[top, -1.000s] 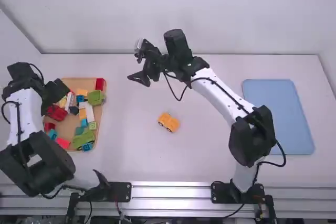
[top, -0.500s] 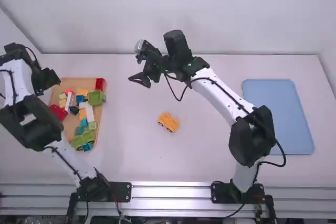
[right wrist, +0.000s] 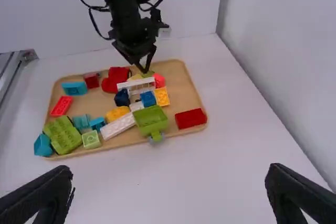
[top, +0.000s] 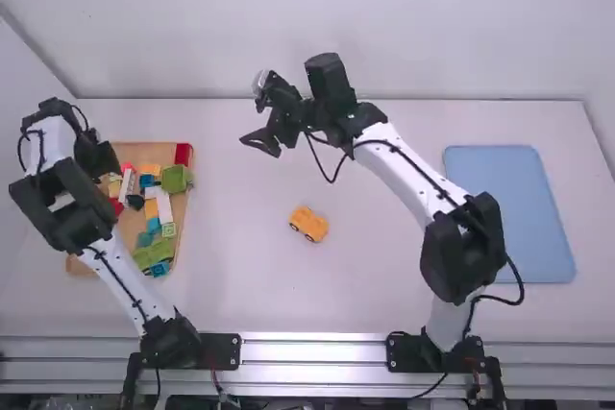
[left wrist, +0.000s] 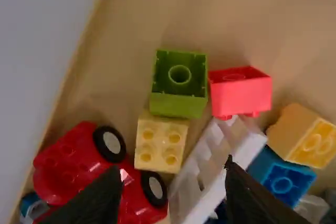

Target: Assemble lego blocks to make yellow taxi

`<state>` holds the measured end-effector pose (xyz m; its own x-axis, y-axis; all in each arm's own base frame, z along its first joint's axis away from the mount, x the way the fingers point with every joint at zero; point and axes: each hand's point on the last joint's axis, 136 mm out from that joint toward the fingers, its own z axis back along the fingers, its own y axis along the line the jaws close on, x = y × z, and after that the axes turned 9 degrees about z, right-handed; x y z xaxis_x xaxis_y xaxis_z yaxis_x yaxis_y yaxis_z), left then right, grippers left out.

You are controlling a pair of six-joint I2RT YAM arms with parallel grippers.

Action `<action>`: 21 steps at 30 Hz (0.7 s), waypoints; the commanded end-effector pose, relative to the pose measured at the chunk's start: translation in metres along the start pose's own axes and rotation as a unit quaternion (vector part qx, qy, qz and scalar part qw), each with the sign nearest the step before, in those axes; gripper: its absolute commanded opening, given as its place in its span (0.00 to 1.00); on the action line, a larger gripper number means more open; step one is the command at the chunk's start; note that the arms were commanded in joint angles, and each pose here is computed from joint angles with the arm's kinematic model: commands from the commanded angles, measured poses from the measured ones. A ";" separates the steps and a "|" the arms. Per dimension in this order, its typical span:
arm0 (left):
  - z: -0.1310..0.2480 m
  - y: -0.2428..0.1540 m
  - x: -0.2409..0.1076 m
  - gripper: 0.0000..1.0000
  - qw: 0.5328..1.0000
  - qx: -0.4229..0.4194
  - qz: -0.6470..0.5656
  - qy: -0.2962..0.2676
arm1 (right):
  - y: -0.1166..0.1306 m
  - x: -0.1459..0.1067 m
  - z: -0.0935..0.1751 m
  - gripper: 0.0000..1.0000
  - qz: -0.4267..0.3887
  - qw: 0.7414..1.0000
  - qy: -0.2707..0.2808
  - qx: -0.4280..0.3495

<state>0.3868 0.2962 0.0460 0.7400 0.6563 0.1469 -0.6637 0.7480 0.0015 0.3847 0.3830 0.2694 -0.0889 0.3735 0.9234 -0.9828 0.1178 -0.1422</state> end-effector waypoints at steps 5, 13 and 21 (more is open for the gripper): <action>-0.027 0.013 -0.020 0.54 0.999 0.017 -0.029 0.029 | -0.004 0.010 0.001 0.98 0.009 1.000 -0.009 -0.003; -0.045 0.013 -0.026 0.50 0.999 0.017 -0.027 0.027 | -0.004 0.010 0.001 0.98 0.008 1.000 -0.008 -0.002; -0.055 0.013 -0.043 0.40 0.998 0.018 -0.014 0.052 | -0.004 0.009 0.001 0.98 0.006 1.000 -0.007 -0.001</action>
<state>0.3625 0.2856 -0.0060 0.7761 0.6258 0.0775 -0.6295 0.7761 0.0366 0.3842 0.3824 0.2677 -0.0803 0.3774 0.9226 -0.9839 0.1183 -0.1340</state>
